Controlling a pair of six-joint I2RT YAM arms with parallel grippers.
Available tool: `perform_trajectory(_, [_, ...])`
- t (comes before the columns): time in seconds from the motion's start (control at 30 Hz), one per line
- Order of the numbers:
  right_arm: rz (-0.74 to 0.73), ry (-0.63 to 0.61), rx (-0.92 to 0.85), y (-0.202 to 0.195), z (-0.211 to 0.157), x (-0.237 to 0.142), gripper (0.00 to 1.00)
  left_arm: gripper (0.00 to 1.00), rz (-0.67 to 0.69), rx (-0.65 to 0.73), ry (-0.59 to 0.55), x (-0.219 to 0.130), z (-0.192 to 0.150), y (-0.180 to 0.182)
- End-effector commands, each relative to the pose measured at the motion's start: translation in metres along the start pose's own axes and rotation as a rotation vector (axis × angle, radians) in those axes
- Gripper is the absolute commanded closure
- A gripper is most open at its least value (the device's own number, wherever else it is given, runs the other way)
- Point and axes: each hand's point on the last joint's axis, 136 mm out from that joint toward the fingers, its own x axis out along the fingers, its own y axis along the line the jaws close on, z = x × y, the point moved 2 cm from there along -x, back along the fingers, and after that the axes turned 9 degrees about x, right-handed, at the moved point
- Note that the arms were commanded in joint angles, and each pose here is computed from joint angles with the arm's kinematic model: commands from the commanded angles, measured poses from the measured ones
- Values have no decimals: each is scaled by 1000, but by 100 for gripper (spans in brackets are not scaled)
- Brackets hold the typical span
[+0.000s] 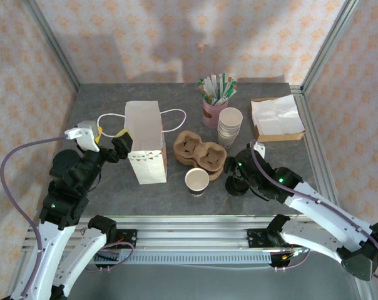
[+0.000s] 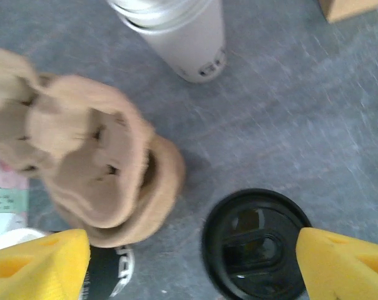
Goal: Pack the takeout coffee
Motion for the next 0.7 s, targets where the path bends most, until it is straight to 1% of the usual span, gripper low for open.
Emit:
perform_trajectory(0.0, [-8, 142, 71, -18, -24, 17, 14, 0, 1, 8, 7, 0, 1, 0])
perform_trajectory(0.1, [2, 193, 141, -26, -30, 29, 13, 0, -8, 3, 5, 1, 0, -1])
perform_trajectory(0.27, [-34, 216, 191, -41, -34, 39, 11, 0, -20, -5, 11, 3, -1, -3])
perform_trajectory(0.57, [-42, 258, 200, -42, -41, 51, 12, 0, -24, -7, 12, 3, -1, -3])
perform_trajectory(0.67, [-80, 254, 190, -49, -42, 53, 10, 0, -22, -7, 17, 4, -2, -3])
